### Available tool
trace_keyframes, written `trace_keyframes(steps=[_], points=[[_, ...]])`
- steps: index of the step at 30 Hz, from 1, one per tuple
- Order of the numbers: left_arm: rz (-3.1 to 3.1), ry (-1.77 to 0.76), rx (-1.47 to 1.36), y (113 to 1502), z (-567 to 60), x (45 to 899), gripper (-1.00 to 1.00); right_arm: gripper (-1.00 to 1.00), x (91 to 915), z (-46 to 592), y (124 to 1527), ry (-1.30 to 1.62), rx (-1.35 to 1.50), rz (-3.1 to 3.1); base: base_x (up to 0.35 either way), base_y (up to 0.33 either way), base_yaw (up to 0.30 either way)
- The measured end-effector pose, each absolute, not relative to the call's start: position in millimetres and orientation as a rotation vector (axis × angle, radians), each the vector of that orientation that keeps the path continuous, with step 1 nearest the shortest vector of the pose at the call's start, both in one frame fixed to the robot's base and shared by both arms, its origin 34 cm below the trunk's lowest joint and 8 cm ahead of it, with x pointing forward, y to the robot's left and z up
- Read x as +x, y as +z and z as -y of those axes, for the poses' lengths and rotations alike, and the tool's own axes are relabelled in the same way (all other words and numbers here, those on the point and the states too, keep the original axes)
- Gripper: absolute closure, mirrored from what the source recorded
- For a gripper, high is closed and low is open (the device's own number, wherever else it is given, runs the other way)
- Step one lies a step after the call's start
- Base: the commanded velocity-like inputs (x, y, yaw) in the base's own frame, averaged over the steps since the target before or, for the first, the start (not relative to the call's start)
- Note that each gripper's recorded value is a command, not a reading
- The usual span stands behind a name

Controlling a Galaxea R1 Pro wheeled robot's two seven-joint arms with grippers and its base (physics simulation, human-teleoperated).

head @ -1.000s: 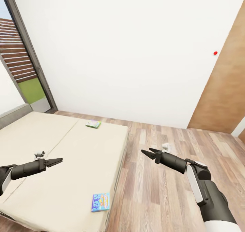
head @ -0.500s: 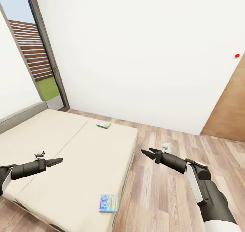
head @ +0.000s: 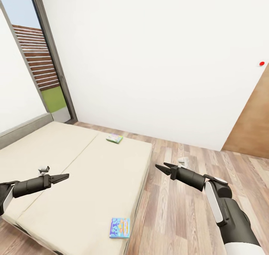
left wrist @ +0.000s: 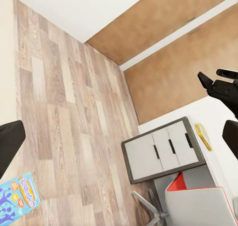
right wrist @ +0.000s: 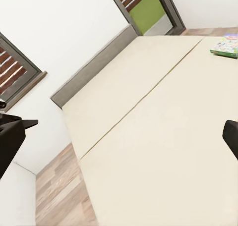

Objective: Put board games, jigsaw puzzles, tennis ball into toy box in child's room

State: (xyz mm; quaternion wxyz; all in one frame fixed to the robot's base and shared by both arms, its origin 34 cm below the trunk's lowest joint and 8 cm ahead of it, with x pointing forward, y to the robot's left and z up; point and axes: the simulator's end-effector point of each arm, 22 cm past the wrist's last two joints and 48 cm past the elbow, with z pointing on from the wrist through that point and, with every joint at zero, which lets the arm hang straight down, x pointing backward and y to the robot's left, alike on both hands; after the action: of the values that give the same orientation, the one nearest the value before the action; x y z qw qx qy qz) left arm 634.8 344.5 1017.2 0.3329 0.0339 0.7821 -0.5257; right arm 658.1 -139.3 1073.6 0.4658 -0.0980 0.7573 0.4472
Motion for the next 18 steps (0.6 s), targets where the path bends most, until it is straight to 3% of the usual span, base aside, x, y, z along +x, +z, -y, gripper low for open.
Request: trace_keyframes(steps=[18], points=[[-2.024, -1.37, 0.103, 1028, -343, 634, -1.0, -1.0, 656, 139, 1086, 1.094, -0.25, -1.839, 0.001, -0.103, 0.036]])
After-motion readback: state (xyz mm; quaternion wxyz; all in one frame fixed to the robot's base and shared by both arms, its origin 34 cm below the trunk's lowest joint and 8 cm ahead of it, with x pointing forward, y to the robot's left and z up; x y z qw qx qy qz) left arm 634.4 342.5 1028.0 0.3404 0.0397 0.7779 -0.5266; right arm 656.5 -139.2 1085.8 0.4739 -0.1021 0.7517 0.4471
